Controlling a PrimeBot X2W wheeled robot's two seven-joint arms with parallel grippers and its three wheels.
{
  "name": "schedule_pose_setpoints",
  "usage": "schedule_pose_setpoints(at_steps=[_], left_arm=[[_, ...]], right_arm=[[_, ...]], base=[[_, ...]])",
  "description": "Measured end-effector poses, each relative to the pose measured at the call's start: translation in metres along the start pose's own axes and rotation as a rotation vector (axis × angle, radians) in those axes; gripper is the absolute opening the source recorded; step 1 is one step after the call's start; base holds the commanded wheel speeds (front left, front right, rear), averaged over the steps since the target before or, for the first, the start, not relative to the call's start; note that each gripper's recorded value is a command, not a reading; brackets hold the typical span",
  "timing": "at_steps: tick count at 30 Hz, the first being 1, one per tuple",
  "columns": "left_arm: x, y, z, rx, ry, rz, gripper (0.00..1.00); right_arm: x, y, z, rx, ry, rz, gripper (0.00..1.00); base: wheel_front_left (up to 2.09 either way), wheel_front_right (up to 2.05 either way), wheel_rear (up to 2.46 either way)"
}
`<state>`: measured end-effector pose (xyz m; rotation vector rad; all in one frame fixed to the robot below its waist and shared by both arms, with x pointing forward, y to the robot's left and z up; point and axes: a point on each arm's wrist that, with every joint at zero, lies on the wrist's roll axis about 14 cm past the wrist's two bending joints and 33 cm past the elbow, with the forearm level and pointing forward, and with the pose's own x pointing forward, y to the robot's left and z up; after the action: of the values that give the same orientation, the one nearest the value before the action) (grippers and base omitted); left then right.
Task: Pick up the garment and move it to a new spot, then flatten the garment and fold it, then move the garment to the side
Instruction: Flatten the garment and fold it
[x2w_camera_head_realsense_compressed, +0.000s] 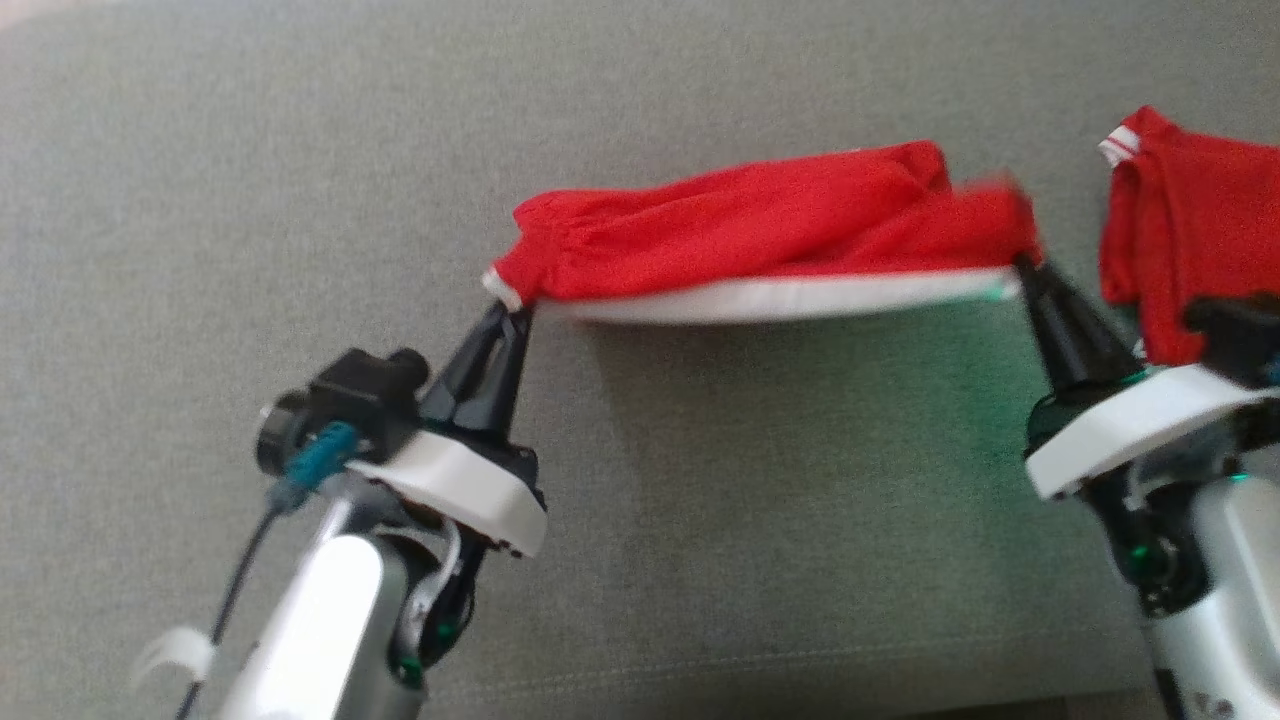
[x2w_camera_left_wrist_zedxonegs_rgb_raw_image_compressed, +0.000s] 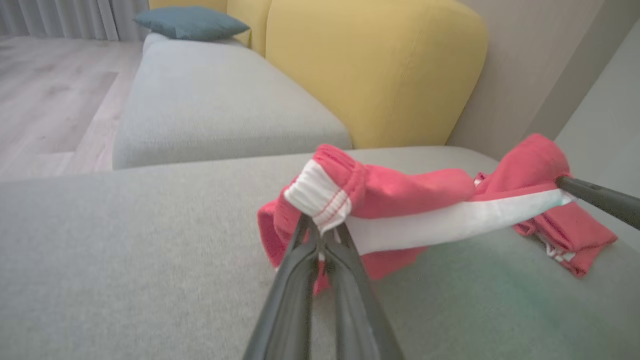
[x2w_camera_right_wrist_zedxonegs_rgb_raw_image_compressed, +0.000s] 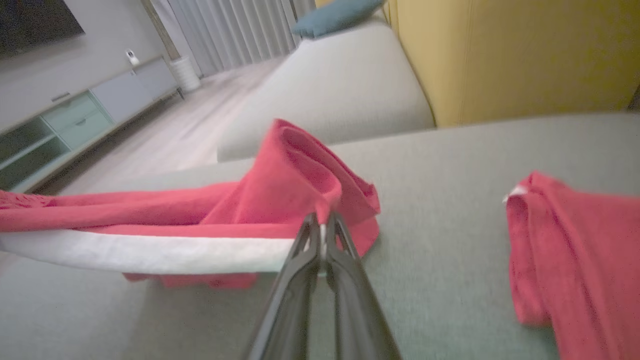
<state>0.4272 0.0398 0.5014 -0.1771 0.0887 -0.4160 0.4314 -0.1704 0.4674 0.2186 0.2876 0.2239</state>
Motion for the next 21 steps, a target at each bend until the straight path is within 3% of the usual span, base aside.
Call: schedule_pose_setpoints(at_steps=[7, 13, 17, 21], left_arm=[[-0.016, -0.01, 0.091, 0.051, -0.25, -0.022, 0.0], [-0.034, -0.029, 0.162, 0.111, -0.43, -0.064, 0.0], [-0.04, -0.032, 0.191, 0.135, -0.494, -0.07, 0.0], [-0.034, -0.031, 0.193, 0.133, -0.481, -0.077, 0.0]], right_arm=[[-0.044, 0.023, 0.119, -0.078, -0.379, 0.049, 0.0], [-0.094, 0.042, 0.197, -0.184, -0.638, 0.061, 0.0], [-0.107, 0.051, 0.221, -0.211, -0.704, 0.075, 0.0], [-0.102, 0.051, 0.221, -0.19, -0.693, 0.086, 0.0]], base=[[0.0, 0.0, 0.0], [0.0, 0.0, 0.0], [0.0, 0.0, 0.0], [0.0, 0.0, 0.0]])
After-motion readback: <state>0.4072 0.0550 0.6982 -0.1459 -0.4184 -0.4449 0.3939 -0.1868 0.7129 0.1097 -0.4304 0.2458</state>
